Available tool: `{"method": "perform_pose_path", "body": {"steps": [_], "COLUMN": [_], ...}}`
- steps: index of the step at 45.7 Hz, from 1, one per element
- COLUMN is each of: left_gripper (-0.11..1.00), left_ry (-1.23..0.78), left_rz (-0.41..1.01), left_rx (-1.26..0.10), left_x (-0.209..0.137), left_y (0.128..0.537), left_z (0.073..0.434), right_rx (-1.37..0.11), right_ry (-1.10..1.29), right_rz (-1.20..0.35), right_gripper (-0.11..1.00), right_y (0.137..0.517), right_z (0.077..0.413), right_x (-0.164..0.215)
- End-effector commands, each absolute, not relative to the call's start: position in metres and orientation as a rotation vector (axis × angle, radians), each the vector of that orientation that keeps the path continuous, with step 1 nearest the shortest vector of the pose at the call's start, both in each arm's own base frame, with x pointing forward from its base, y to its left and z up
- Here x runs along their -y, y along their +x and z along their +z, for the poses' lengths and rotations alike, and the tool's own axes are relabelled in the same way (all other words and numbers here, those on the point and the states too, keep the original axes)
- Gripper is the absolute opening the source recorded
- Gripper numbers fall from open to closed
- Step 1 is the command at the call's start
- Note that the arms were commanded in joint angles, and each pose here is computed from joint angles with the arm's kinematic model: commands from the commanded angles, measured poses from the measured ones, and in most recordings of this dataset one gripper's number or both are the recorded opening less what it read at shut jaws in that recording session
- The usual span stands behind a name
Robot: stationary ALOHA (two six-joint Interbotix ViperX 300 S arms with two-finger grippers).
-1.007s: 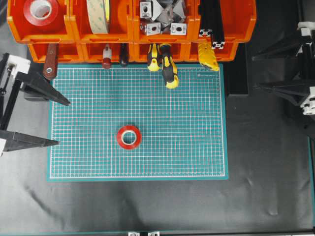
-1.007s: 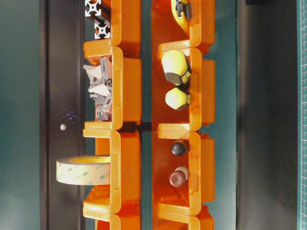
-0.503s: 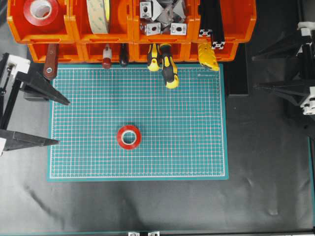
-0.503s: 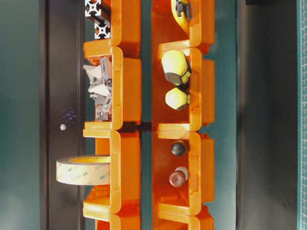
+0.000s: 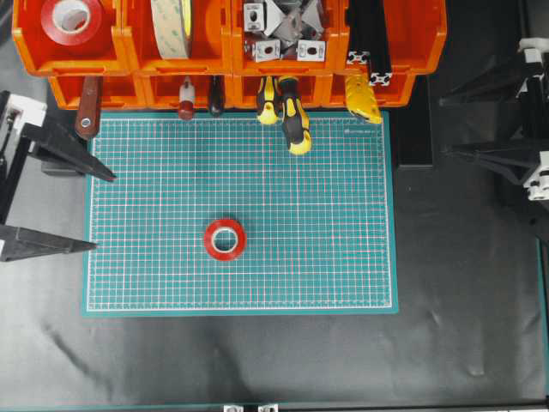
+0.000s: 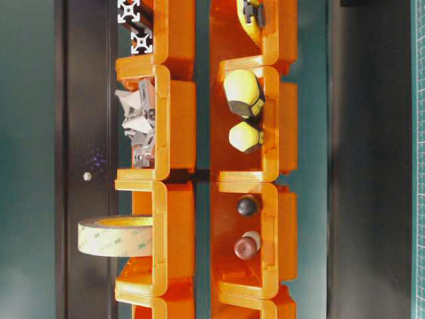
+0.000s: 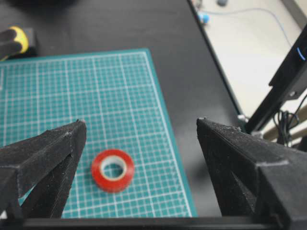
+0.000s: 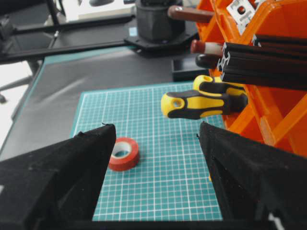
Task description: Pick vinyl tape from container rack with left arm.
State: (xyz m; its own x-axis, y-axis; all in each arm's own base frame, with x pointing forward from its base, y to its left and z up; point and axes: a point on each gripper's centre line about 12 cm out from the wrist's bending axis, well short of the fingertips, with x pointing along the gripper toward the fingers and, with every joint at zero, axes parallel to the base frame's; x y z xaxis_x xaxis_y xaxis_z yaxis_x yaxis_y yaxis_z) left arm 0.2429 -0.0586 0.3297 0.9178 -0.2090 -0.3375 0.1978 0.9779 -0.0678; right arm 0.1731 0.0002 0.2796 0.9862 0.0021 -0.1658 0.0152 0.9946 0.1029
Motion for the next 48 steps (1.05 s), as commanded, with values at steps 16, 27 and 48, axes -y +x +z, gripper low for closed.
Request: {"method": "perform_pose_path", "body": {"steps": [16, 27, 48], "left_gripper": [0.90, 0.90, 0.90], "left_ry": [-0.047, -0.054, -0.048], "left_rz": [-0.232, -0.248, -0.249], "left_rx": [-0.220, -0.141, -0.133], "left_x": [0.058, 0.058, 0.055], "left_y": [0.228, 0.219, 0.209], "left_z": [0.332, 0.341, 0.335], "right_rx": [-0.179, -0.191, -0.198], "right_ry": [0.102, 0.103, 0.105], "right_rz": [-0.006, -0.008, -0.014], "right_gripper": [0.70, 0.70, 0.70], "right_y": [0.175, 0.174, 0.174], "right_z": [0.278, 0.272, 0.269], "right_x": [0.000, 0.000, 0.001]}}
